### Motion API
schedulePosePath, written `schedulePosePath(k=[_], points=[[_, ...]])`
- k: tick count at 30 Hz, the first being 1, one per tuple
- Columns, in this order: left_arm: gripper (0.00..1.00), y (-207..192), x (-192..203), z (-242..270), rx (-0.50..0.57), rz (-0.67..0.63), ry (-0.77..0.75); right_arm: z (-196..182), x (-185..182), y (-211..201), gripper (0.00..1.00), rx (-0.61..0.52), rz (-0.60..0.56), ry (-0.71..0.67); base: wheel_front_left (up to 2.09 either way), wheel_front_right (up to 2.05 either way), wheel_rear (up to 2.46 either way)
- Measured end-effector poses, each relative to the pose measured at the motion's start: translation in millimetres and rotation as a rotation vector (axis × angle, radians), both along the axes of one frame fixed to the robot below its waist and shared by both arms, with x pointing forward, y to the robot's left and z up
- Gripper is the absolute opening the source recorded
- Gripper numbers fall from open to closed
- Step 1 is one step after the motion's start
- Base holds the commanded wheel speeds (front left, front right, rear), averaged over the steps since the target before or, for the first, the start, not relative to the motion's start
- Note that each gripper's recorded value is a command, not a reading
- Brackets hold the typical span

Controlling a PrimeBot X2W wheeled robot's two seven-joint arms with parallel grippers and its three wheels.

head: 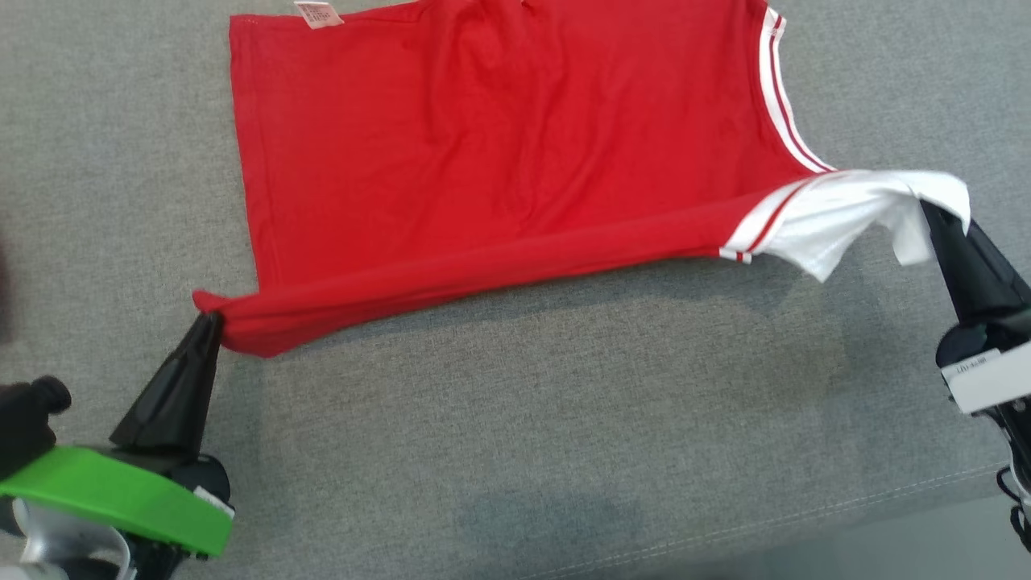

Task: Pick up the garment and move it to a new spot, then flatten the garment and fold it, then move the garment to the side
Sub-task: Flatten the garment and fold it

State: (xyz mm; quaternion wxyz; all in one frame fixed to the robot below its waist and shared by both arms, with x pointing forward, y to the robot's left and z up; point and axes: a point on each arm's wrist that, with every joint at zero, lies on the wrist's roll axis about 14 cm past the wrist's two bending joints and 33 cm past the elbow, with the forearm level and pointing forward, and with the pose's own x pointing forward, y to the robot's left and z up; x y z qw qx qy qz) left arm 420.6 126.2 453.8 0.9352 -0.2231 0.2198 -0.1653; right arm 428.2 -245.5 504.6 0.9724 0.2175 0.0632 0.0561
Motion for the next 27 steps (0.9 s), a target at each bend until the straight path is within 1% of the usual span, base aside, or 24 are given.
schedulePosePath(k=[5,6,8,10,16,18,23,24,25,26,27], points=[[0.00,-9,36,-1,0.019,-0.048,-0.011,-6,41,8,0.00,-0.042,0.040,0.001,0.00,0.00,0.00],[0.00,-9,36,-1,0.019,-0.048,-0.011,-6,41,8,0.00,-0.042,0.040,0.001,0.00,0.00,0.00],[0.00,-12,47,-10,0.027,-0.059,0.013,-13,55,6,0.00,-0.051,0.033,0.012,0.00,0.00,0.00],[0.00,-17,59,-27,0.043,-0.077,0.059,-30,70,4,0.00,-0.056,0.026,0.051,0.00,0.00,0.00],[0.00,-21,74,-52,0.094,-0.092,0.114,-61,86,16,0.00,-0.077,0.057,0.137,0.00,0.00,0.00],[0.00,-18,80,-55,0.120,-0.087,0.109,-64,90,22,0.00,-0.085,0.073,0.147,0.00,0.00,0.00],[0.00,-20,86,-60,0.141,-0.086,0.117,-66,99,29,0.00,-0.111,0.097,0.150,0.00,0.00,0.00],[0.00,-21,87,-61,0.145,-0.087,0.122,-66,101,29,0.07,-0.115,0.095,0.147,0.00,0.00,0.00],[0.00,-21,86,-65,0.147,-0.087,0.136,-67,102,28,0.58,-0.125,0.095,0.146,0.00,0.00,0.00],[0.17,-21,85,-68,0.150,-0.082,0.147,-66,103,29,1.00,-0.136,0.096,0.139,0.00,0.00,0.00],[0.45,-20,85,-68,0.152,-0.074,0.147,-65,104,27,1.00,-0.143,0.092,0.134,0.00,0.00,0.00]])
